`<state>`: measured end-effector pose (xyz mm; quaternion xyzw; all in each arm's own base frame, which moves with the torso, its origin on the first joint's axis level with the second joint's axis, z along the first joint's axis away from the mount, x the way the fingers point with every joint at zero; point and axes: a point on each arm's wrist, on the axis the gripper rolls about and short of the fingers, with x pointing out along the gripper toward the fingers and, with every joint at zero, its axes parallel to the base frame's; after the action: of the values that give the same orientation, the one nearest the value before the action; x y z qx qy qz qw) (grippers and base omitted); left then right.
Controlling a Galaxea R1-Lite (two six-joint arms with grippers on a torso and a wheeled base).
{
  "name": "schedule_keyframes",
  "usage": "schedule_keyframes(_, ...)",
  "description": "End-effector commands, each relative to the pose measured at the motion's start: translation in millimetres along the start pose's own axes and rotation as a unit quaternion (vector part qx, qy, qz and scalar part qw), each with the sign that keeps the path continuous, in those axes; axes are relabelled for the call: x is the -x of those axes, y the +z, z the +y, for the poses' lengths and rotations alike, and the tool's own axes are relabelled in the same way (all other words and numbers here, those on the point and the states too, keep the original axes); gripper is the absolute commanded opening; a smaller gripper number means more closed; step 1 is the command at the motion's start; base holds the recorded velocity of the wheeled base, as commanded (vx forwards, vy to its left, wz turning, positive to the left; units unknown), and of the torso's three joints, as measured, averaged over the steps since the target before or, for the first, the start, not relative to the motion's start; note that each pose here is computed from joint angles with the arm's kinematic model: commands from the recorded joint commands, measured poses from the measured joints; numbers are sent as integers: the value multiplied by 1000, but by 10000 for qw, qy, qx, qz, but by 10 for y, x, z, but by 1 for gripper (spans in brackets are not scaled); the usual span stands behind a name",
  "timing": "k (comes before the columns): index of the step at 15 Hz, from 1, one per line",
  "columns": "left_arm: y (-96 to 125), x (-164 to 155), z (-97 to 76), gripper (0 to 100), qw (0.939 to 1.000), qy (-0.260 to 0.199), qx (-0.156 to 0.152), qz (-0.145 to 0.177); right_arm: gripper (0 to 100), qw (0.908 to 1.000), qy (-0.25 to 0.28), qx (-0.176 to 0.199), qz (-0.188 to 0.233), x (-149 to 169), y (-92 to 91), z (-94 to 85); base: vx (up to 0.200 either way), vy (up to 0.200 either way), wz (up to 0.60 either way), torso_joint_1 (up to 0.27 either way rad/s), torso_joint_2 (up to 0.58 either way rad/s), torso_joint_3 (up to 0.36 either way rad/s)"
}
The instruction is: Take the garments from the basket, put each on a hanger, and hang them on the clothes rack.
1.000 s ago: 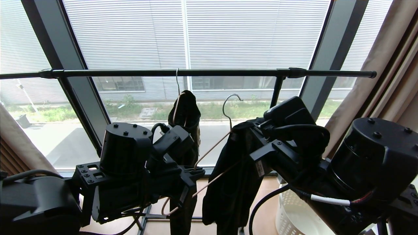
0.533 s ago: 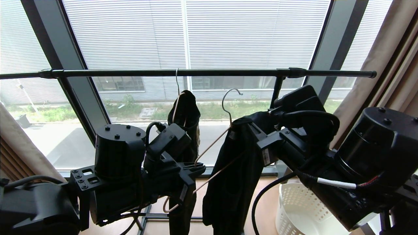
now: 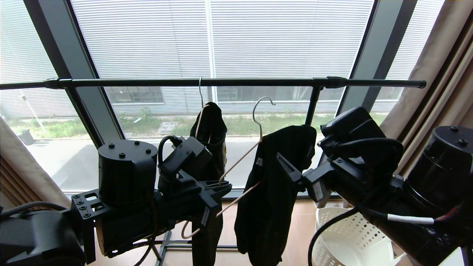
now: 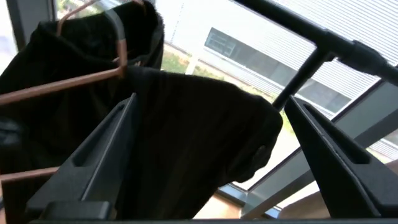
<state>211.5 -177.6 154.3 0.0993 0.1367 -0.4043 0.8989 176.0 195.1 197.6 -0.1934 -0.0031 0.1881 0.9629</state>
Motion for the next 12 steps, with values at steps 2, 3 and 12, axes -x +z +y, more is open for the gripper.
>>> schedule_keyframes(2,-6,75,-6,0,10000,11,-16,-27,100,9988,474,101,-2,230,11,-119,0,0,0,0,0,0)
schedule_keyframes(3,-5,116,-13,0,10000,6,-26,-50,100,9977,656,150,72,260,-10,-185,0,0,0,0,0,0)
schedule_keyframes(12,-283,385,35,0,9979,-417,-460,199,100,9550,2607,1195,754,370,-147,-852,0,0,0,0,0,0)
